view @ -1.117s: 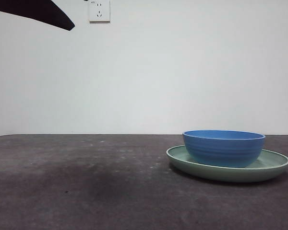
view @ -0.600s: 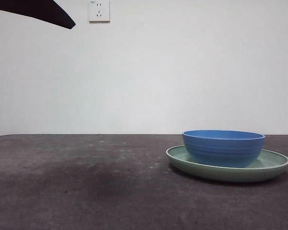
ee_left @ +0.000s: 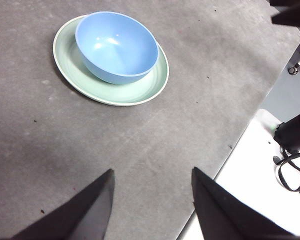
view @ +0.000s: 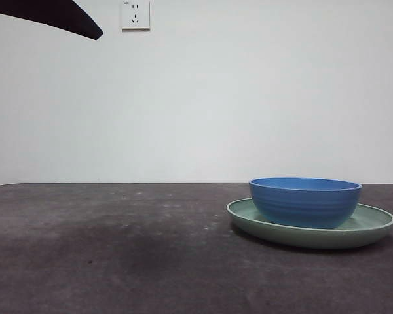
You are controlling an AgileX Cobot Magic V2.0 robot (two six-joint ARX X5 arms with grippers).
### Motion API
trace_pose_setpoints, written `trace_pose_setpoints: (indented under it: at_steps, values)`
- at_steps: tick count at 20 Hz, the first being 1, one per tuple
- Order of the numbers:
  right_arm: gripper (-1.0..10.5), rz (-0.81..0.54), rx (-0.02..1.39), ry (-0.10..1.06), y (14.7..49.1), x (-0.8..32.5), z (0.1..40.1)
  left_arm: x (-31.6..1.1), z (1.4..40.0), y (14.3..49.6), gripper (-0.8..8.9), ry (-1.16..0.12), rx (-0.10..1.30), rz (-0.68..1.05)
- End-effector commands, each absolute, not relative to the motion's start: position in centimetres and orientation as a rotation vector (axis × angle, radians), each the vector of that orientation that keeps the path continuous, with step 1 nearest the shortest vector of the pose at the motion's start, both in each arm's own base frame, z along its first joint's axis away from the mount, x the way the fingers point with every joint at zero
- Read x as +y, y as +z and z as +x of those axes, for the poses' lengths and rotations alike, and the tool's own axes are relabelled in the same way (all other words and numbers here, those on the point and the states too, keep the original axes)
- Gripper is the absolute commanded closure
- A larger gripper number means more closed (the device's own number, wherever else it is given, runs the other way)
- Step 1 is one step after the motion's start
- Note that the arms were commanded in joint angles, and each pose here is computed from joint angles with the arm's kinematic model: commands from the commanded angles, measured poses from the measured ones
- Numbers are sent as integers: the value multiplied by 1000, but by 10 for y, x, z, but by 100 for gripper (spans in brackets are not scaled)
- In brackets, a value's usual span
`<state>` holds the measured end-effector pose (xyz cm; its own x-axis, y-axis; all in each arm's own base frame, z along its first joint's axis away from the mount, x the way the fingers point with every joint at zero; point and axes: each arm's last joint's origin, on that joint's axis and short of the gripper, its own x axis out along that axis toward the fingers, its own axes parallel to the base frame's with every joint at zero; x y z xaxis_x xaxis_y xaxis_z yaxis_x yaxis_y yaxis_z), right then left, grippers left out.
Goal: Pick up the blue bowl, put it on the green plate, put it on desk
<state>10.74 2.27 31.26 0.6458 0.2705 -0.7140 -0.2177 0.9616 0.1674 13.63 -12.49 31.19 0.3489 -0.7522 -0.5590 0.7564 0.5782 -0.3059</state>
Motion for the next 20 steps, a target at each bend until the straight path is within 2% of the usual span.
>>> trace_pose_setpoints:
  at_steps: [1,6,12,20]
  values:
    - [591,115,833,239,314,24,125,-127,137,313,564,-998,705,23]
    - [596,144,903,193,296,21,174,-127,137,312,564,-998,707,27]
    - [609,256,1035,233,247,10,241,-127,137,312,564,-998,708,28]
    - [631,275,1117,264,192,11,286,-127,137,312,564,-998,709,28]
